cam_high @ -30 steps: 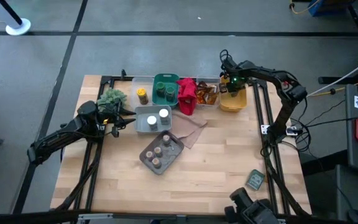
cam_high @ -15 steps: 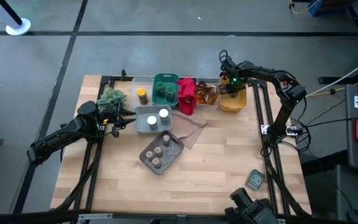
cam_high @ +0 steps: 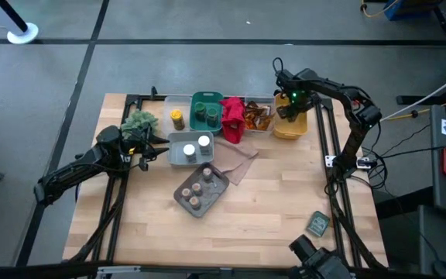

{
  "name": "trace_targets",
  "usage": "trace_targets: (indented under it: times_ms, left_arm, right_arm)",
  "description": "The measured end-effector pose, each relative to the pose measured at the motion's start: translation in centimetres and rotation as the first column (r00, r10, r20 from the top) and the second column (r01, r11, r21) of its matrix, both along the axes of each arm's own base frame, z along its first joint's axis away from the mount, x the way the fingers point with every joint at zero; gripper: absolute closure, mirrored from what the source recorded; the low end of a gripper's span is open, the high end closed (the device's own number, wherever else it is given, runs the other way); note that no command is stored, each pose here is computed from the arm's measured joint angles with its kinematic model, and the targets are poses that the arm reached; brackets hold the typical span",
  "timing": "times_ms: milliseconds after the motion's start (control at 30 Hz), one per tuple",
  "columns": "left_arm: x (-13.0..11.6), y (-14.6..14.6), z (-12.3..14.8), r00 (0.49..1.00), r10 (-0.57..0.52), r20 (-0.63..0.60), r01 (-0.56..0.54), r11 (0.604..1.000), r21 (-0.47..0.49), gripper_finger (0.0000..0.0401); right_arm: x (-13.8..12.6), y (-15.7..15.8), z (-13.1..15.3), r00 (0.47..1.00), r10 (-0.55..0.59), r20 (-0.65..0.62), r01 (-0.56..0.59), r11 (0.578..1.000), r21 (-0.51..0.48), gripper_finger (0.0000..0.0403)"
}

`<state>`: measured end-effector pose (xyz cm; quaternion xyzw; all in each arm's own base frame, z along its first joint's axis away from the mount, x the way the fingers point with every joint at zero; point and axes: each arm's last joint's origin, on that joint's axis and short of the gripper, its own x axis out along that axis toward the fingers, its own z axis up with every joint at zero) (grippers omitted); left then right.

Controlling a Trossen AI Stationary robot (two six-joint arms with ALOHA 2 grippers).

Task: Sort spices by type
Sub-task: Put the black seasoning can into the yellow bin

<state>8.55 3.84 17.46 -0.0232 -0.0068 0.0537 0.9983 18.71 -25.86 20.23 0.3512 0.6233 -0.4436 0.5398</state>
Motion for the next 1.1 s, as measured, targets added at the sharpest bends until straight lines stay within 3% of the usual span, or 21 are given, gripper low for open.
trace_targets:
  times_ms: [233, 500, 600, 833, 967, 1100]
  left_arm:
    - [0.0, 0.0, 0.0, 1.000, -0.001, 0.002, 0.001, 1.000, -0.018, 0.0274]
    - [0.0, 0.0, 0.0, 1.000, -0.001, 0.003, 0.001, 1.000, -0.020, 0.0274]
    - [0.0, 0.0, 0.0, 1.000, -0.001, 0.007, 0.001, 1.000, -0.027, 0.0274]
    - [0.0, 0.0, 0.0, 1.000, -0.001, 0.010, 0.001, 0.999, -0.054, 0.0274]
    - [0.0, 0.0, 0.0, 1.000, -0.001, 0.011, 0.001, 0.999, -0.054, 0.0274]
    - [0.0, 0.0, 0.0, 1.000, -0.001, 0.012, 0.001, 0.998, -0.062, 0.0274]
  right_arm:
    - [0.3, 0.2, 3.4, 0.999, 0.030, -0.030, -0.029, 0.999, 0.038, 0.0154]
    - [1.2, 4.1, 8.0, 0.991, 0.130, 0.026, -0.129, 0.990, -0.056, 0.0155]
    - [1.2, 6.7, 9.9, 0.986, 0.162, 0.045, -0.158, 0.985, -0.076, 0.0155]
    - [1.8, 14.8, 13.0, 0.956, 0.249, 0.157, -0.254, 0.967, 0.007, 0.0155]
    - [2.3, 20.0, 13.7, 0.933, 0.290, 0.211, -0.299, 0.954, 0.012, 0.0155]
    - [2.6, 24.9, 13.2, 0.943, 0.266, 0.199, -0.274, 0.961, 0.016, 0.0155]
